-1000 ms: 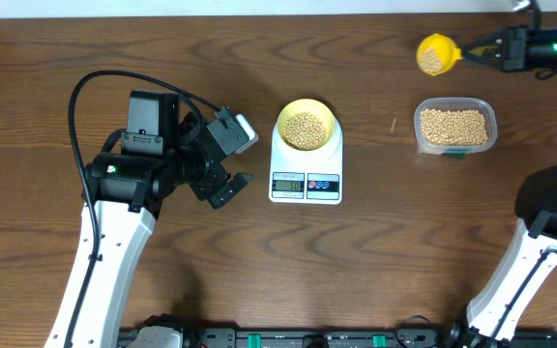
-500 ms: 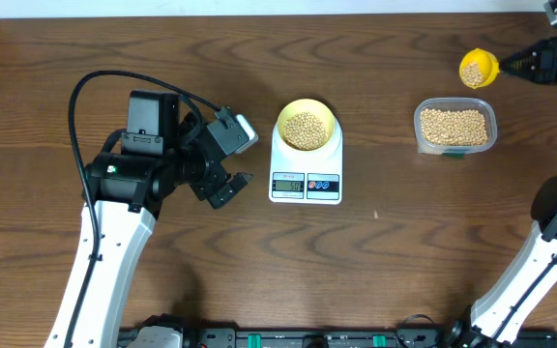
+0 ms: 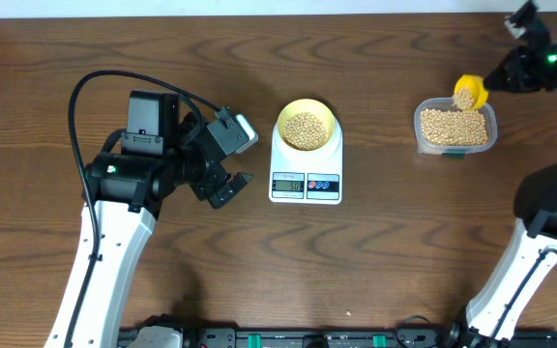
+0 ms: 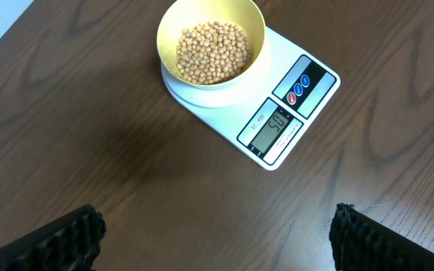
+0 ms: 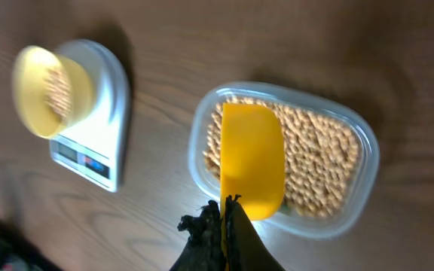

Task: Scoop item into bowl and weigh 50g on scale
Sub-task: 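Lower the yellow scoop into the soybean tub with the right gripper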

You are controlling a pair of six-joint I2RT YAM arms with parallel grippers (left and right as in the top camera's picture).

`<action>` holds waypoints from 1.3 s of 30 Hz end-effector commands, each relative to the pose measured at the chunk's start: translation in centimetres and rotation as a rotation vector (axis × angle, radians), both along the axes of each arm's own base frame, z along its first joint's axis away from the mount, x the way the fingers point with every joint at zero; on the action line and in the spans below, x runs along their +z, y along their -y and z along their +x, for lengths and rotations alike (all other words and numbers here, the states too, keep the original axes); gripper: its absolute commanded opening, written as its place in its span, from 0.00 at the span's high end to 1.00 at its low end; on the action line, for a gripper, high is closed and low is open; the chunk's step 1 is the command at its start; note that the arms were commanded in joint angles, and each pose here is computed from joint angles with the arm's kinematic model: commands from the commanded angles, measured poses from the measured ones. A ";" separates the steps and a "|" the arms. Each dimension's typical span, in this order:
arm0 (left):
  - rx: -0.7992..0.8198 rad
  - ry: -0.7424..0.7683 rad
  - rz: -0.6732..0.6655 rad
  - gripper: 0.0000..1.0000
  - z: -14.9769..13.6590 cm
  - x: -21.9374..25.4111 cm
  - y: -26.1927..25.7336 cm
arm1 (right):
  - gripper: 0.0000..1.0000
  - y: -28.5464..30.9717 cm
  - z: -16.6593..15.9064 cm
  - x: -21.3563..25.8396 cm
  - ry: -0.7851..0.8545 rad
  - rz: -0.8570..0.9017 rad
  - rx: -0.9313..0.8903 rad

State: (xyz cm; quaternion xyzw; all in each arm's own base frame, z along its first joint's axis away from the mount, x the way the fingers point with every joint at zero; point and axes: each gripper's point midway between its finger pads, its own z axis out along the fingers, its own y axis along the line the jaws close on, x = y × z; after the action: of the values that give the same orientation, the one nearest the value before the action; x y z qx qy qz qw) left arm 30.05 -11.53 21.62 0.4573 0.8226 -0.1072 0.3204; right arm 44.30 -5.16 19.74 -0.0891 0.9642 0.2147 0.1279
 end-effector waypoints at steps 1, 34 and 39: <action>0.007 -0.017 -0.010 0.03 -0.1 -0.3 0.0 | 0.99 0.1 -0.4 -1.9 -0.095 -0.175 -0.011; 0.007 -0.017 -0.010 0.02 -0.1 -0.3 0.0 | 0.99 -3.0 -0.4 -2.6 -0.215 -0.250 -0.222; 0.007 -0.017 -0.010 0.02 -0.1 -0.3 0.0 | 0.99 -0.4 -0.4 -3.8 -0.227 -0.101 -0.263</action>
State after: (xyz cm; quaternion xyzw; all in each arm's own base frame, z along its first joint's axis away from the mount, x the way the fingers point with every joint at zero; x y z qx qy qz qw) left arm 30.05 -11.53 21.62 0.4573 0.8226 -0.1072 0.3204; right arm 43.89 -4.79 16.82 0.0532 0.9940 0.0861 0.0417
